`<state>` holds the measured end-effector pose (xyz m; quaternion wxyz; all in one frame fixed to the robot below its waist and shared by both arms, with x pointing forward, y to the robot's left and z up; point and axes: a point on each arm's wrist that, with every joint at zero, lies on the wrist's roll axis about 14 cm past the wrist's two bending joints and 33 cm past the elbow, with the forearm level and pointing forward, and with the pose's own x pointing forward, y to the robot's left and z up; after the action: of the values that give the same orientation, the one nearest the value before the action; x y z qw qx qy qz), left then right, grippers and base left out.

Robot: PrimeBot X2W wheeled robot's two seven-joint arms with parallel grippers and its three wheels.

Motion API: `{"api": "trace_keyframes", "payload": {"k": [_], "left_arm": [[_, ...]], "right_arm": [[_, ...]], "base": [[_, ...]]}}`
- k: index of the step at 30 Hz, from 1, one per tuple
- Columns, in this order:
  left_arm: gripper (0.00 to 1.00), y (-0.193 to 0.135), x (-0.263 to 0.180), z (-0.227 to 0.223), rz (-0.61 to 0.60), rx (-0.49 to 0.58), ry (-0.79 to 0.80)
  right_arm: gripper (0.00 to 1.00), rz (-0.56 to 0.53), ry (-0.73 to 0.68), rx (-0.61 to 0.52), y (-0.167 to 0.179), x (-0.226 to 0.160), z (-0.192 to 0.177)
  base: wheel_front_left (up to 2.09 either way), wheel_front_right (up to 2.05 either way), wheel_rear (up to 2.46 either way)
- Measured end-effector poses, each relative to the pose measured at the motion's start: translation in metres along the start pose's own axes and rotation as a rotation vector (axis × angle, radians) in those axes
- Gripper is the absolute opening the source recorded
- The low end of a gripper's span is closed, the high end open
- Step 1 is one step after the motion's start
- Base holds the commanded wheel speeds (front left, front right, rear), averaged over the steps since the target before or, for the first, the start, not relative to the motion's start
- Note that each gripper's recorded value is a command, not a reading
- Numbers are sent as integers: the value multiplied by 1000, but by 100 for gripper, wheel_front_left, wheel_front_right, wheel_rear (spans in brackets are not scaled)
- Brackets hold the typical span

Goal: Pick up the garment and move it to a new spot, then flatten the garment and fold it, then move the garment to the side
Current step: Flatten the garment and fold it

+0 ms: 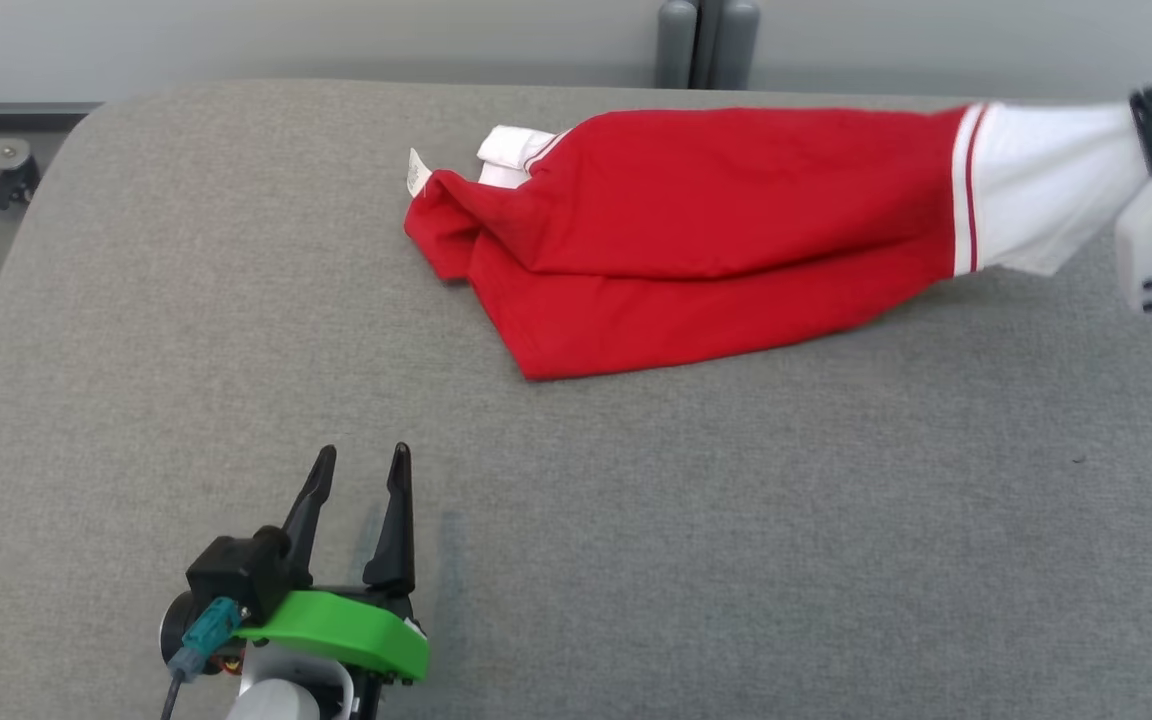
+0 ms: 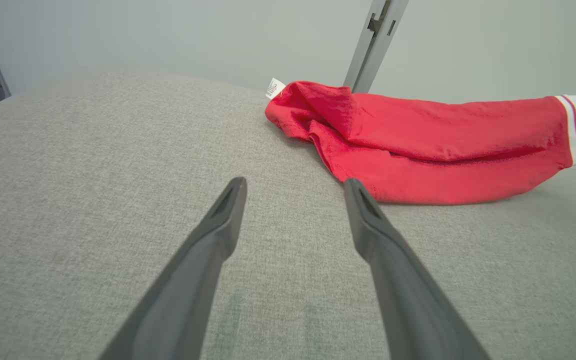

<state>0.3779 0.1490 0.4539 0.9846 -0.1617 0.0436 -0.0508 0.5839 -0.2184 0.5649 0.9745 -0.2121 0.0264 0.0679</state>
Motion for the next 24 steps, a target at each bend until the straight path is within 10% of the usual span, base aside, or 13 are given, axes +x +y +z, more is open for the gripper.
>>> {"api": "trace_keyframes", "payload": {"k": [1,2,3,24], "left_arm": [[100,-2,2,-1,-9,1,4],[100,-6,5,-3,-23,3,9],[100,-9,8,-4,-36,3,13],[100,-51,82,-43,-199,-31,129]], "right_arm": [[11,-16,33,27,-3,-7,-18],[44,-34,72,53,-6,-16,-39],[100,-52,101,78,-9,-25,-56],[100,-150,-3,256,46,-82,-89]], "base": [[0,0,0],[0,0,0],[0,0,0],[0,0,0]]}}
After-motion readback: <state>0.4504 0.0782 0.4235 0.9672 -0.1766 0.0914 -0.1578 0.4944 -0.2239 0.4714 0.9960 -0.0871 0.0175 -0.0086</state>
